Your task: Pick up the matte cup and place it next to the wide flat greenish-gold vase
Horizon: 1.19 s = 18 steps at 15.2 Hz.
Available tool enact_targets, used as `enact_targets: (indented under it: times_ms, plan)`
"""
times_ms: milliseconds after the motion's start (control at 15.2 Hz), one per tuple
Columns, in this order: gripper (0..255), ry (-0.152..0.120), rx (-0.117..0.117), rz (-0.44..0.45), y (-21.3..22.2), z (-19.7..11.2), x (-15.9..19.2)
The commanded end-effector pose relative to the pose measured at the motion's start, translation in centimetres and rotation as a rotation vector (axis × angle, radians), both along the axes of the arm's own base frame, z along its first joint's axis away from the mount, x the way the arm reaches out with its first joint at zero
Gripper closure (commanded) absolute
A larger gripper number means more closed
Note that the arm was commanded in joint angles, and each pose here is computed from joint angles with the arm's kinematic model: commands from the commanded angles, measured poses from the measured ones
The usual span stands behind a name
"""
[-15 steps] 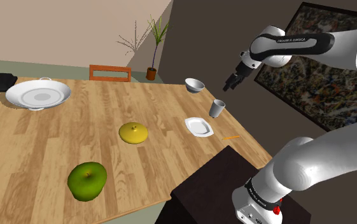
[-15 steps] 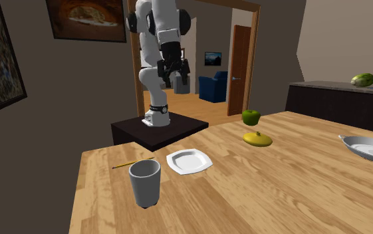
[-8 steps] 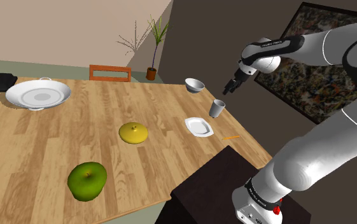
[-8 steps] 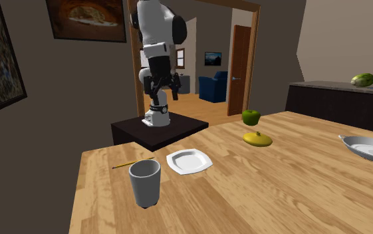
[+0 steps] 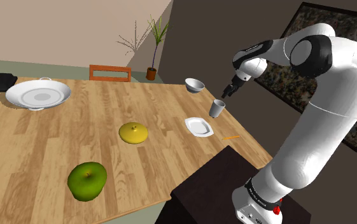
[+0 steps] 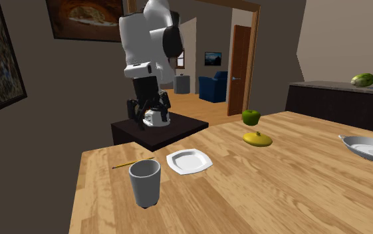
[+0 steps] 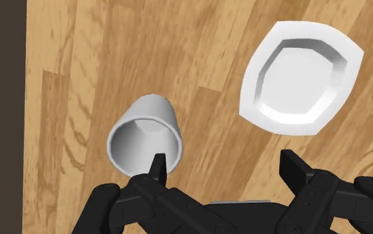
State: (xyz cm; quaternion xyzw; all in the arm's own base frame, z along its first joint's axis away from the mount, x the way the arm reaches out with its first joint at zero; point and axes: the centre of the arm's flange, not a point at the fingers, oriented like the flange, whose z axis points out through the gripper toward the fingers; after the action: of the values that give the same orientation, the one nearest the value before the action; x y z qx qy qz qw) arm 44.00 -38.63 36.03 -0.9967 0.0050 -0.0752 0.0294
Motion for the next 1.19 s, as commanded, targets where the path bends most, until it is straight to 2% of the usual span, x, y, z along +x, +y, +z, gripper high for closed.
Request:
enact_targets:
  times_ms: [0,660,1122]
  plan:
    - [0,0.002,0.004,-0.001,-1.9,-1.5,0.8]
    - [0,0.015,0.017,-0.012,-12.3,-9.4,4.0]
    - [0,0.015,0.017,-0.012,-12.1,-12.6,4.5]
